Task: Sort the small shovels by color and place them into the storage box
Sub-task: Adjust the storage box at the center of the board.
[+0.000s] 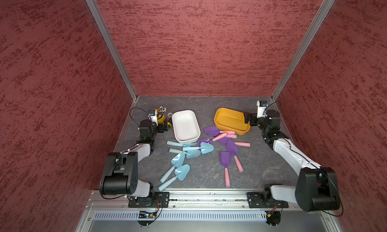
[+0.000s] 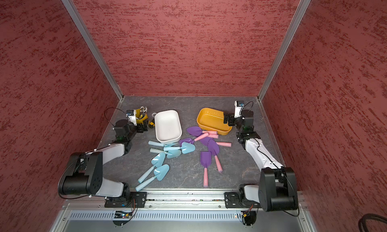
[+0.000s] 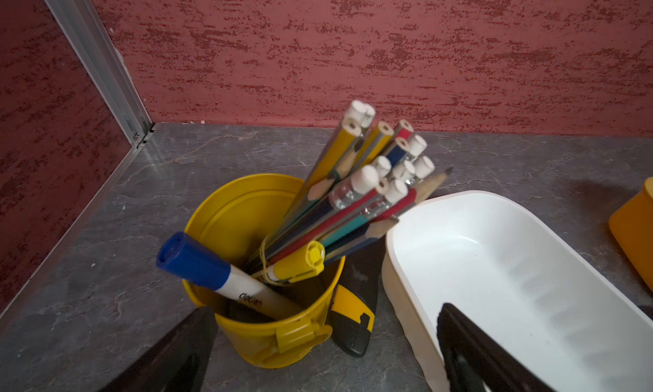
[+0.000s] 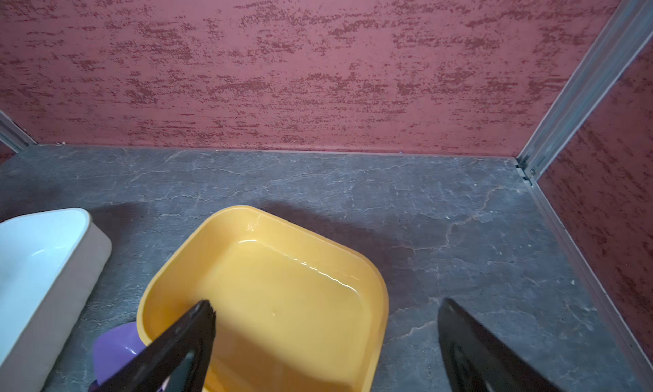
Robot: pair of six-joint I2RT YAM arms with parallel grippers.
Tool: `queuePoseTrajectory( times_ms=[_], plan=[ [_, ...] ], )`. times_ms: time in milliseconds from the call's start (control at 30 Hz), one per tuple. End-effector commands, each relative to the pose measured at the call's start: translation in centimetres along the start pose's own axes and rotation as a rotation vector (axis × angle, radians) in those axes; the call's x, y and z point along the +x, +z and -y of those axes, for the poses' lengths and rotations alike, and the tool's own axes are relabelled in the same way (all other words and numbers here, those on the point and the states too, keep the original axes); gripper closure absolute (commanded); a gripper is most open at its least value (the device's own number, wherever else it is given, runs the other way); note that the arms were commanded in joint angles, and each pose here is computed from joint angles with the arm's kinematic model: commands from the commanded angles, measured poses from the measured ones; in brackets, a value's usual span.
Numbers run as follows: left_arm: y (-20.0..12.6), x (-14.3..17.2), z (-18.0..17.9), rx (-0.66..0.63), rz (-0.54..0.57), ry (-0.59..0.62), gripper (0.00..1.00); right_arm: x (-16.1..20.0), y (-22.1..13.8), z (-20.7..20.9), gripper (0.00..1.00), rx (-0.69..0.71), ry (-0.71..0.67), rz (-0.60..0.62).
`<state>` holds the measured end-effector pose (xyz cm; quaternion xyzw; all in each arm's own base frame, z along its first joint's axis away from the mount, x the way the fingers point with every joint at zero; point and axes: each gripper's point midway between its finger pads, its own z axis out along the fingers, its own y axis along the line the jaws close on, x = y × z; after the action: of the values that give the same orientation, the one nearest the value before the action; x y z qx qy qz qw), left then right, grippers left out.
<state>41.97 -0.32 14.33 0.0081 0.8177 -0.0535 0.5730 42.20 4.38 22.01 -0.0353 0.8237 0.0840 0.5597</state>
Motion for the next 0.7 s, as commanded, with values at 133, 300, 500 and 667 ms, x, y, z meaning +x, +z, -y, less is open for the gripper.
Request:
queuePoseTrajectory(
  times_ms=[133, 300, 500, 667],
  plan=[
    [-1.7, 2.8, 1.3, 0.132, -0.282, 0.026, 0.0, 3.7, -0.3, -3.5, 0.01, -0.092, -0.018, -0.297],
    [-4.2, 3.3, 2.9, 0.238, -0.416, 0.067, 0.0, 4.4, 0.0, -5.2, 0.01, -0.115, -0.055, -0.382],
    [-8.4, 3.6, 5.8, 0.414, -0.549, 0.144, 0.0, 5.8, 1.0, -6.8, 0.01, -0.152, -0.087, -0.496],
    [-11.5, 3.4, 8.3, 0.542, -0.625, 0.229, 0.0, 6.3, 1.7, -7.9, 0.02, -0.192, -0.122, -0.554]
  ],
)
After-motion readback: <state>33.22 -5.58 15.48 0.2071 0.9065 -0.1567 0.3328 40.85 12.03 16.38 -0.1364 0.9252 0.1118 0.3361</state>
